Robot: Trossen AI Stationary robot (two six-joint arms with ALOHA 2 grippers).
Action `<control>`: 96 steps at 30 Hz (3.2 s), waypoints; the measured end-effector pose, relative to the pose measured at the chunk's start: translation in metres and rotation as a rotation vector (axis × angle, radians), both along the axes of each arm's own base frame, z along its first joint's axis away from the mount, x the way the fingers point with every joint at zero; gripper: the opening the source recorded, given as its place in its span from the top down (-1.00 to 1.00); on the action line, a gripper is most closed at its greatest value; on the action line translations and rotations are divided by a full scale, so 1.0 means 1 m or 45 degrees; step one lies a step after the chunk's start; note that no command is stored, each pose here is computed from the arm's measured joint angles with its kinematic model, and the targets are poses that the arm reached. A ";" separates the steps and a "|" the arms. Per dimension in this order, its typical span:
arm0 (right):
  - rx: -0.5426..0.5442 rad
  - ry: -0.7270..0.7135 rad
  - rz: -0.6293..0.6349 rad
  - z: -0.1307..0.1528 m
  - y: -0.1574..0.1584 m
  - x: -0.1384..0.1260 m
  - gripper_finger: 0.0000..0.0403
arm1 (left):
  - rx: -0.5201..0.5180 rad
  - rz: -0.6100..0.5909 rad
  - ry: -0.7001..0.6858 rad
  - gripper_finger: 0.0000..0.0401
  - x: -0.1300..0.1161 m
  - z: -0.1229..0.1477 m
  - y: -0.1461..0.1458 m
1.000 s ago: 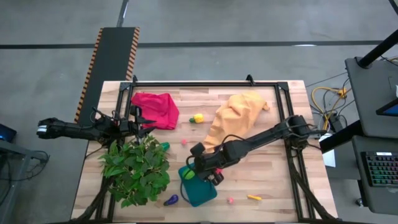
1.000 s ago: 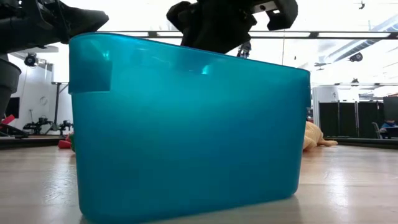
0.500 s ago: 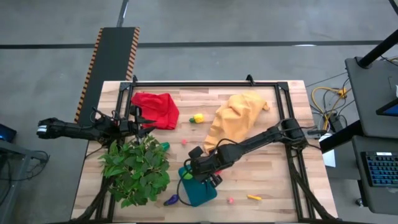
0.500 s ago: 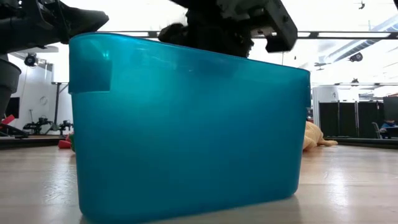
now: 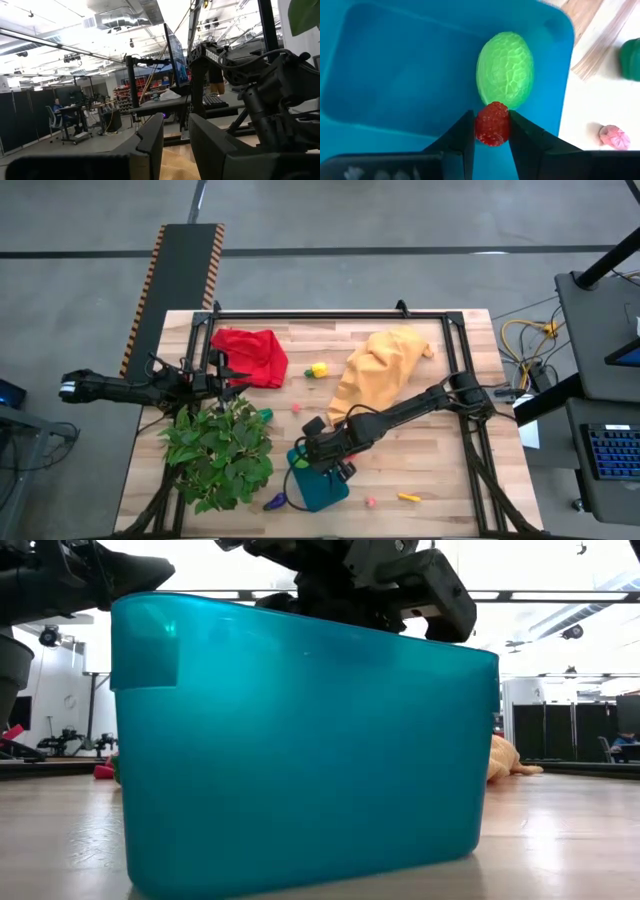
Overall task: Pick and placing Produce into tupperware
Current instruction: Put the raspberry into the bin, then put the corn into the bin
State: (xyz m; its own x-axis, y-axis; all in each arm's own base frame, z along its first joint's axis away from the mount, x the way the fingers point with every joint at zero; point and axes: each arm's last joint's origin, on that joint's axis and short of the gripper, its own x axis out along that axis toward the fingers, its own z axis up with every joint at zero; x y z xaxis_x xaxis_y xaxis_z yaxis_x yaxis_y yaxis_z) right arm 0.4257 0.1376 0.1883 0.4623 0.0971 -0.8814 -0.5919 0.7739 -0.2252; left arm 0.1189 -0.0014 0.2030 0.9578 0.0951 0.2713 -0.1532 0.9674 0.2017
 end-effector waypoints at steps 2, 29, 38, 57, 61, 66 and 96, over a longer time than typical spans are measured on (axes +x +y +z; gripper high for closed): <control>0.010 -0.014 0.003 0.001 0.000 0.001 0.55 | 0.000 0.000 0.000 0.61 0.000 0.000 0.000; 0.028 -0.011 -0.025 -0.002 0.001 0.001 0.37 | 0.000 0.000 0.000 0.61 0.000 0.000 0.000; 0.018 -0.007 -0.030 -0.001 0.000 0.000 0.33 | 0.000 0.000 0.000 0.61 0.000 0.000 0.000; 0.029 -0.040 -0.032 0.051 0.000 0.000 0.42 | 0.000 0.000 0.000 0.61 0.000 0.000 0.000; 0.055 -0.044 -0.074 0.061 -0.002 -0.005 0.42 | 0.000 0.000 0.000 0.61 0.000 0.000 0.000; 0.073 -0.019 -0.118 0.076 -0.005 -0.015 0.41 | 0.000 0.000 0.000 0.61 0.000 0.000 0.000; 0.134 0.131 -0.343 0.116 -0.016 -0.059 0.48 | 0.000 0.000 0.000 0.61 0.000 0.000 0.000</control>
State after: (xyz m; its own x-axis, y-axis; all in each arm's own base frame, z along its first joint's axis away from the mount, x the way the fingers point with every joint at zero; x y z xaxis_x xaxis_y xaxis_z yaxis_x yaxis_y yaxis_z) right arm 0.3664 0.1216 0.3042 0.3923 0.0765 -0.9166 -0.3780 0.9219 -0.0848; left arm 0.1189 -0.0014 0.2031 0.9578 0.0954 0.2711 -0.1534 0.9674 0.2016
